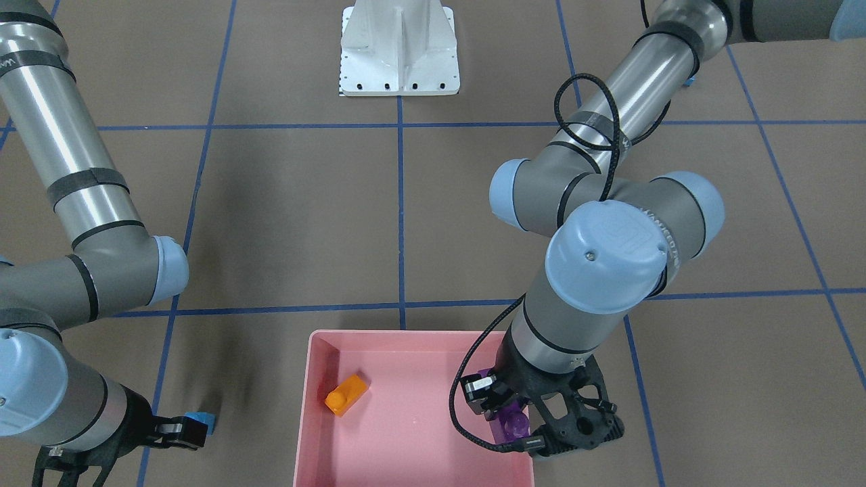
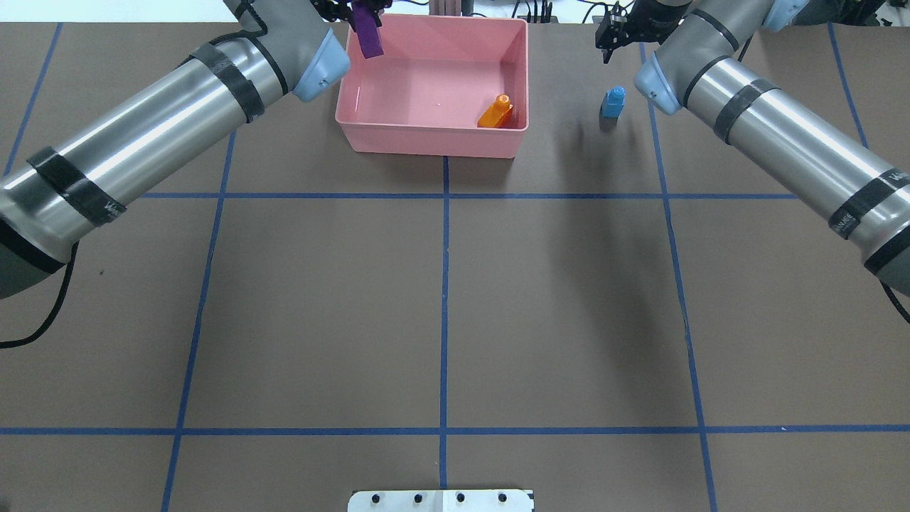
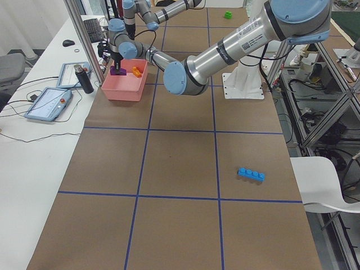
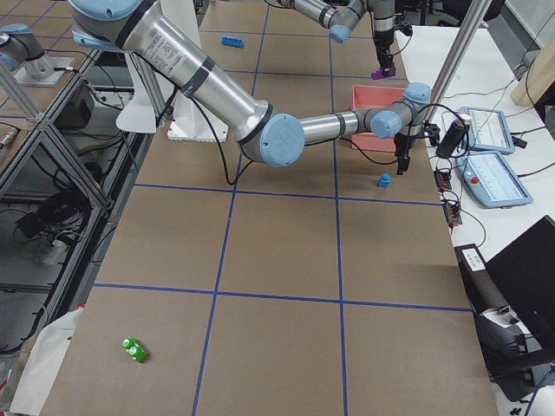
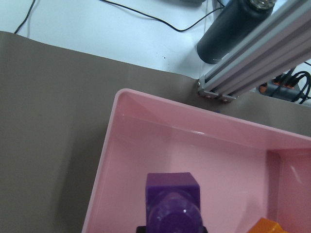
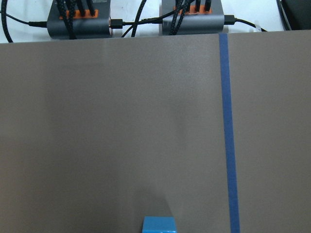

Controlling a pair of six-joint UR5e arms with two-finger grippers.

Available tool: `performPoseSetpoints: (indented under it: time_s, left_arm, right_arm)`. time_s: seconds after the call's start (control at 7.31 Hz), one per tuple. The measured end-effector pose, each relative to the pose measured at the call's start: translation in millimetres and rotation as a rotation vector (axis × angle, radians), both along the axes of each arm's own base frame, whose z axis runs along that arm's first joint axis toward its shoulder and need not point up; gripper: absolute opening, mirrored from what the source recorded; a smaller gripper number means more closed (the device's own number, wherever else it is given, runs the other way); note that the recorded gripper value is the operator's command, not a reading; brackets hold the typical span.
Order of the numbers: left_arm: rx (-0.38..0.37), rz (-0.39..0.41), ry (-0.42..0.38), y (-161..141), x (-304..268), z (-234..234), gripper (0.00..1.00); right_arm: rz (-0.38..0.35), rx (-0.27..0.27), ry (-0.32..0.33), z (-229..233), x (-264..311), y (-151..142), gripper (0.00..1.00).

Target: Put all blocks into box

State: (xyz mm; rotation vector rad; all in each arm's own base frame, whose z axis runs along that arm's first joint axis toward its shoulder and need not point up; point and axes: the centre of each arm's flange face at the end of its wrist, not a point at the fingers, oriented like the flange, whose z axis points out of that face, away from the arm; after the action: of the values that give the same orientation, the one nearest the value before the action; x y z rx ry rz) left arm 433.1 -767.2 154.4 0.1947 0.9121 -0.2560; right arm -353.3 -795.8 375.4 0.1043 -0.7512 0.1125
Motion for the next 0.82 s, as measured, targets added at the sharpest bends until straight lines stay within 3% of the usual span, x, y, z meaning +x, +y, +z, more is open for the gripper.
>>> performPoseSetpoints:
  time_s: [0.14, 0.27, 0.41, 0.82]
  left_arm:
    - [0.02, 0.025, -0.025, 3, 13, 5, 0.64]
    - [0.036, 0.047, -0.041, 10, 26, 8, 0.94]
    - [0.065, 0.072, -0.057, 15, 37, 9, 1.0]
    - [0.136, 0.121, -0.084, 19, 41, 8, 1.0]
  right_arm:
    - [-0.003, 0.0, 0.0, 3, -4, 1, 0.99]
    - [-0.006, -0.001, 0.001, 5, -7, 2, 0.99]
    - [-0.008, -0.002, 0.001, 6, -10, 4, 0.99]
    - [-0.014, 0.0, 0.025, 12, -31, 14, 0.97]
